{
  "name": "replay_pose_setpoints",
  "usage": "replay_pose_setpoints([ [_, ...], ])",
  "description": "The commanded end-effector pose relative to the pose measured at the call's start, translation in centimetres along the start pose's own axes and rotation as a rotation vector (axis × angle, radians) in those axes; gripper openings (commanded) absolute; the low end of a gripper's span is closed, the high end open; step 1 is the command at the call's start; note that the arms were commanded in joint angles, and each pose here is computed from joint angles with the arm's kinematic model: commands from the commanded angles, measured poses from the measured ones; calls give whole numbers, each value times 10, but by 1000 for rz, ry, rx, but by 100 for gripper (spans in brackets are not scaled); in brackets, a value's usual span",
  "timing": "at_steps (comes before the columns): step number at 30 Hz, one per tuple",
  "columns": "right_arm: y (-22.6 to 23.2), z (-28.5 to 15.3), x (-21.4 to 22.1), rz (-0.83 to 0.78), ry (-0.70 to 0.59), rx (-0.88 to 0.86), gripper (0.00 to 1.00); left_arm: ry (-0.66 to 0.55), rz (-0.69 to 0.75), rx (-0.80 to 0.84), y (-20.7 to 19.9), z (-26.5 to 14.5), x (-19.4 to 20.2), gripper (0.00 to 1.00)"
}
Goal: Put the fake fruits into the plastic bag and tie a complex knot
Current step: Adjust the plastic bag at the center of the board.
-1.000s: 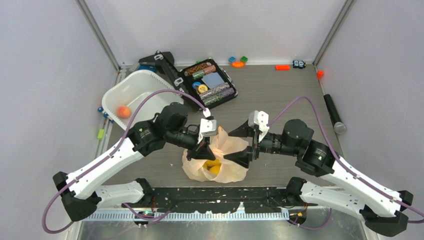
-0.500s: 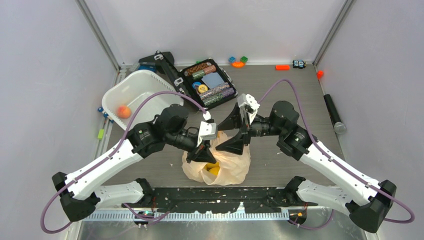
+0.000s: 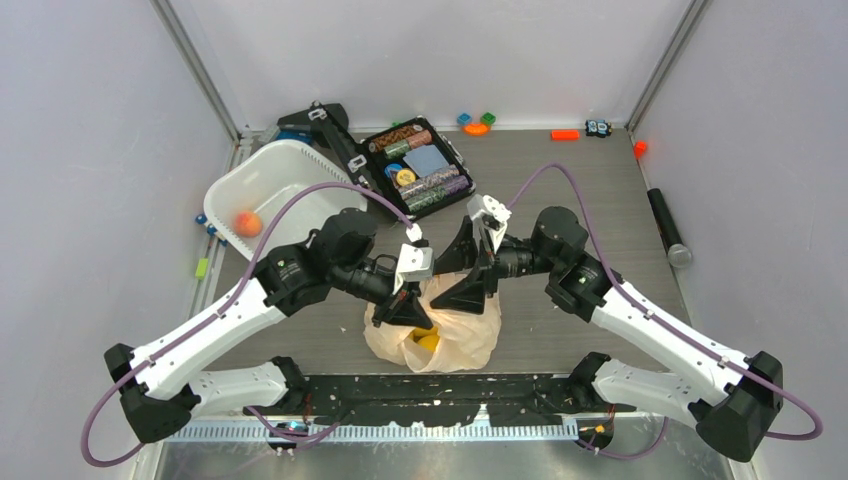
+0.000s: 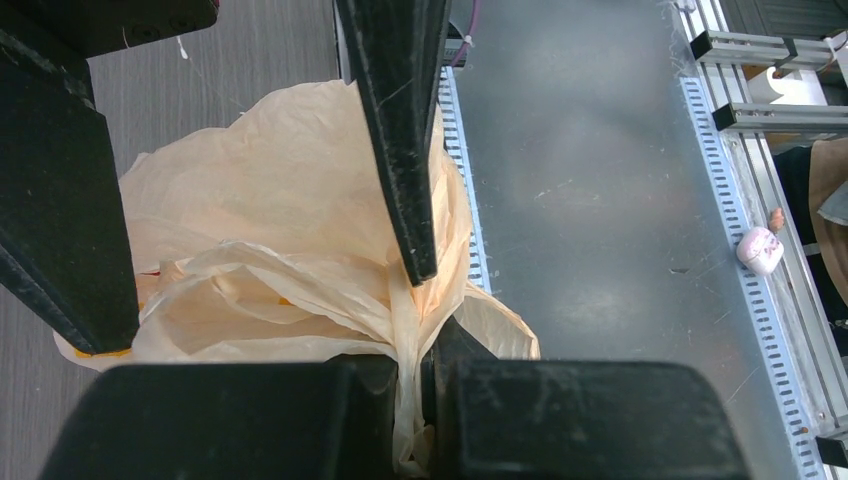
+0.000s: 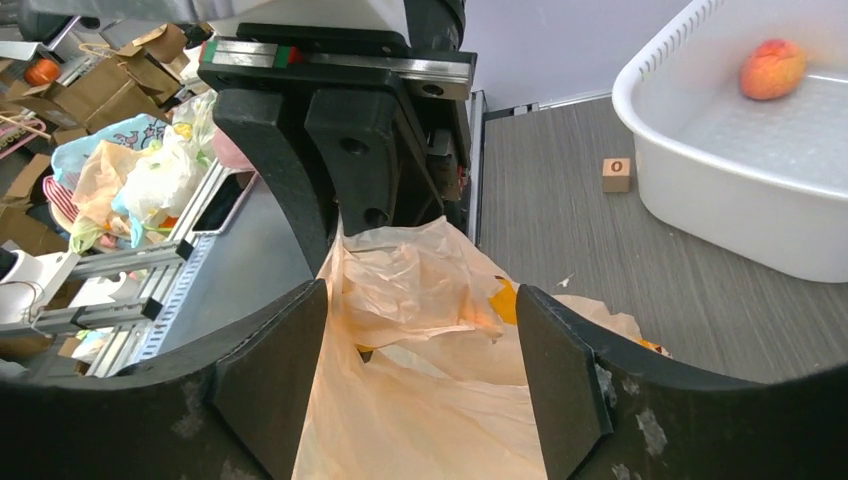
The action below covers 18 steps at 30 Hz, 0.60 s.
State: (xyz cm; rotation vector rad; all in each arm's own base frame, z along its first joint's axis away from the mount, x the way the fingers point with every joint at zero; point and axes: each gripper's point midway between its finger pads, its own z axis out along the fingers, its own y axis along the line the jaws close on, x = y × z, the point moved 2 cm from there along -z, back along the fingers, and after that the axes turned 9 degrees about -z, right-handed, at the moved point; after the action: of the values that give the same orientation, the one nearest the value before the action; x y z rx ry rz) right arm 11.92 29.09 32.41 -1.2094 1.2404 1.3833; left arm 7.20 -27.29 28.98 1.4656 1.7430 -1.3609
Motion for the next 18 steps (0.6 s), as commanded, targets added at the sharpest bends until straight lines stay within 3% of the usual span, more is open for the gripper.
replay_pose_setpoints([
  [1, 5, 0, -12, -31, -45, -30, 75, -32, 42, 52, -8, 2, -9, 0],
  [8, 10, -2, -17, -26, -57, -29, 44, -26, 37, 41, -6, 2, -8, 0],
  [11, 13, -4, -19, -33, -64, -26, 26, -23, 40, 35, -5, 1, -7, 0],
  [15, 14, -6, -18, -35, -64, -20, 10, -23, 43, 34, -6, 1, -7, 0],
  [18, 14, -7, -18, -43, -62, -13, 6, -24, 46, 28, -6, 0, -7, 0],
])
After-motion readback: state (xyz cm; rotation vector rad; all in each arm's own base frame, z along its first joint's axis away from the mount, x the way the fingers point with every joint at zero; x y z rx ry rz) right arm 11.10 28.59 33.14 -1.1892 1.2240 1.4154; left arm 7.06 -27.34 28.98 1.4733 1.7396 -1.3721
